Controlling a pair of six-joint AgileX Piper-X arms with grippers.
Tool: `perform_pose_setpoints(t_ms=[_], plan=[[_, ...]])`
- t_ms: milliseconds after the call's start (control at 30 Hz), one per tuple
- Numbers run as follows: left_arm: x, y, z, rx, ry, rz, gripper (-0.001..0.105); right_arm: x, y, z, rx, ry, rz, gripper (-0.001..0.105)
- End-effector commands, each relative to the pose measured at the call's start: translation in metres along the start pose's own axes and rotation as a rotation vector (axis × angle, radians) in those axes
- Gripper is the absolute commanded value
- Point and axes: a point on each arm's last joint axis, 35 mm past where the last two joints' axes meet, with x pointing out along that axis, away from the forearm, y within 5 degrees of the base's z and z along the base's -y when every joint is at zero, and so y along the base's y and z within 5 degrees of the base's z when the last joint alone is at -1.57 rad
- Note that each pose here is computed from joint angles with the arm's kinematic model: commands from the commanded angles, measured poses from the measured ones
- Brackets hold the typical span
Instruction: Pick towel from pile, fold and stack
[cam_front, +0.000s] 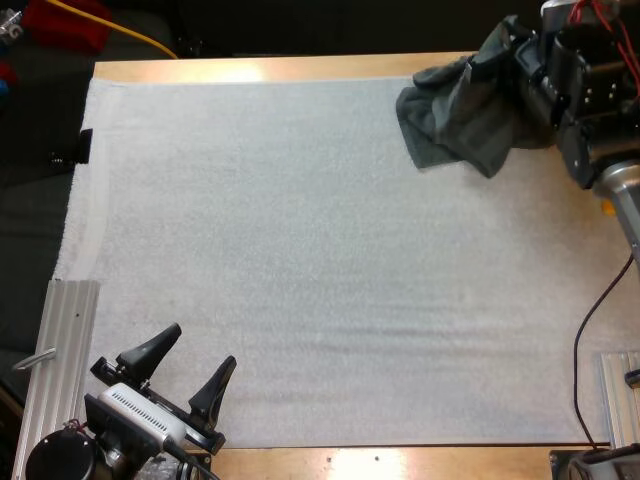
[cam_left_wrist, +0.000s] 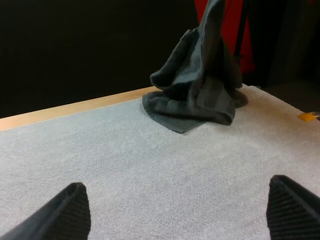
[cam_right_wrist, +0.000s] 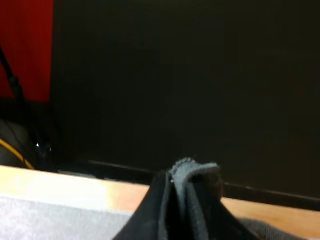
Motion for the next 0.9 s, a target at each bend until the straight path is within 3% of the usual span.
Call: perform_pose_setpoints(t_ms=[0,600,867], plan=[[0.001,0.000,0.004,-0.005,-0.007,-0.008,0.070,-0.004,-0.003,0.011,-0.020,-0.038,-0.011,0.001],[0.001,-0.001,0.004,-0.005,-0.003,-0.029,0.070,-0.025,-0.022,0.065,-0.037,-0.170,-0.108,0.001],[0.001,-0.001,0.004,-0.005,-0.003,-0.029,0.070,-0.036,-0.026,0.079,-0.059,-0.147,-0.103,0.001]])
